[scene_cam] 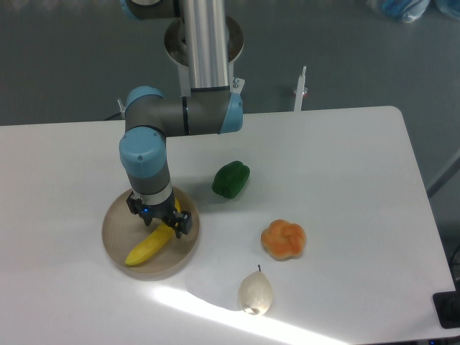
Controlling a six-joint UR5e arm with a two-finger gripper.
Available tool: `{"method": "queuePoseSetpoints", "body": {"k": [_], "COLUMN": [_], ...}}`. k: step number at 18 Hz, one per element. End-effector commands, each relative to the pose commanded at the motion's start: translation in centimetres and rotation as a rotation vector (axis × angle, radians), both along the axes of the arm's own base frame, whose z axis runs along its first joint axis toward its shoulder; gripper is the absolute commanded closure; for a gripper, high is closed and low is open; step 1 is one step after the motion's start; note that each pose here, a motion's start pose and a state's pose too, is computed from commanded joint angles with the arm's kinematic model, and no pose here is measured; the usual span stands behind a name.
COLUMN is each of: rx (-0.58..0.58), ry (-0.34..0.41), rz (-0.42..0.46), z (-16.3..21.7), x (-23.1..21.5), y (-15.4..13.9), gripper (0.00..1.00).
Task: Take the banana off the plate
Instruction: 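Lower the gripper onto the banana's middle, then close the gripper around the banana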
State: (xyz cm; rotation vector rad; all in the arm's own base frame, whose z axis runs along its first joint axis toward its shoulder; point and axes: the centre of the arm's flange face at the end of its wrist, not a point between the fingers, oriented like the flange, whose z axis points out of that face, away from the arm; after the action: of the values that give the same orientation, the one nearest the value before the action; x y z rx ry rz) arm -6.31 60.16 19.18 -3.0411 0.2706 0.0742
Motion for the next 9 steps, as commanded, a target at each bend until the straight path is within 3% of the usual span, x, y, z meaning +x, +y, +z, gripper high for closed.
{"method": "queuePoseSetpoints", "body": {"k": [5,6,9], "rx": [0.001,0.000,0.005], "ry": [0.000,0.000,0.000], "rz": [0.000,-0.002,-0.003], "z": [0.06,-0.03,0.16], "x": [-0.02,-0.02,-0.06], "y": [0.05,0.06,0.21], "gripper": [0.45,0.52,0.60]}}
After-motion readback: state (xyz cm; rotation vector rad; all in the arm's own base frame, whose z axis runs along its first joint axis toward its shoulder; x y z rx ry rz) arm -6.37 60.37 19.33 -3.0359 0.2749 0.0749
